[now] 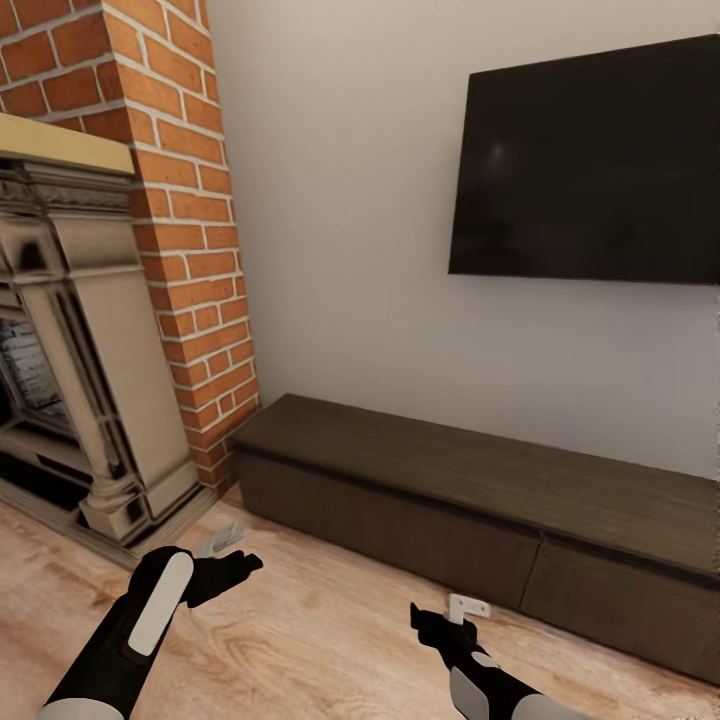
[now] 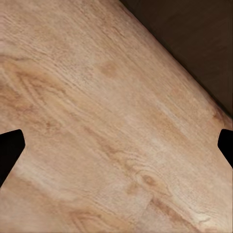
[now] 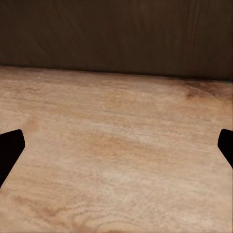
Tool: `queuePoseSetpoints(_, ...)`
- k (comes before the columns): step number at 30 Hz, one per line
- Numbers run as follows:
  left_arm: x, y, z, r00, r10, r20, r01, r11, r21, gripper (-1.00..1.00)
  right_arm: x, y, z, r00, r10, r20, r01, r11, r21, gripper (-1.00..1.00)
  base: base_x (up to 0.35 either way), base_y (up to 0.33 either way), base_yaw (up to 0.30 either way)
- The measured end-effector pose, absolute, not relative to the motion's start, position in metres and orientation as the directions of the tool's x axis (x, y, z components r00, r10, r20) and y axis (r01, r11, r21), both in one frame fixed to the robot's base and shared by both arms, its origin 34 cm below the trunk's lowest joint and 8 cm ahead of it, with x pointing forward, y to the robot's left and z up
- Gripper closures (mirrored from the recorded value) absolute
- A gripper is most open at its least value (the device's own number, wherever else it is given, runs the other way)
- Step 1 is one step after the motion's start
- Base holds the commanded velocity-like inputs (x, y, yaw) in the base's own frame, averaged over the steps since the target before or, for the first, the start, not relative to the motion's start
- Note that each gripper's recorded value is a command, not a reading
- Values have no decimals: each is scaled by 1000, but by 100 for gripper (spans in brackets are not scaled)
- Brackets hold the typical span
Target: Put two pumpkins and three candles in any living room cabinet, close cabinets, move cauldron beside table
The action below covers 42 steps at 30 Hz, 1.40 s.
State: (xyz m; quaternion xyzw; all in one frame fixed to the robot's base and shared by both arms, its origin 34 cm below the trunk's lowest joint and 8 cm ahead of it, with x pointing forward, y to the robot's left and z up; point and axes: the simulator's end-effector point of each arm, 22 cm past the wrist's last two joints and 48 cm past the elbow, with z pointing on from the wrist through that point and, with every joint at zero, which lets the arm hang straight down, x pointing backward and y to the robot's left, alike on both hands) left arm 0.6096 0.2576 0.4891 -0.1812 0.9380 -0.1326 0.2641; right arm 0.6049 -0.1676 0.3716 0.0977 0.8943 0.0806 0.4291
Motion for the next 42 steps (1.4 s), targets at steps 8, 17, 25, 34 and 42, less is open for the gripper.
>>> queuePoseSetpoints(8,611,250,493,-788,-449,-420,-277,869,-409,-100,605,-168,372,-611,245,-753,103,968,231,-100,77,323,-283)
queuePoseSetpoints(17,611,259,493,-786,-449,-424,-281,871,-402,-100,606,-167,373,-611,244,-753,100,967,232,-100,116,323,-288)
queuePoseSetpoints(25,610,259,493,-787,-446,-425,-279,873,-400,-100,606,-168,372,-611,244,-754,100,968,232,-100,163,289,-288)
queuePoseSetpoints(34,610,259,493,-789,-443,-426,-276,875,-398,-100,606,-166,373,-610,242,-754,89,967,238,-100,232,121,-288)
queuePoseSetpoints(42,610,259,493,-789,-442,-426,-276,875,-397,-100,606,-164,373,-611,241,-754,82,967,243,-100,47,6,-288)
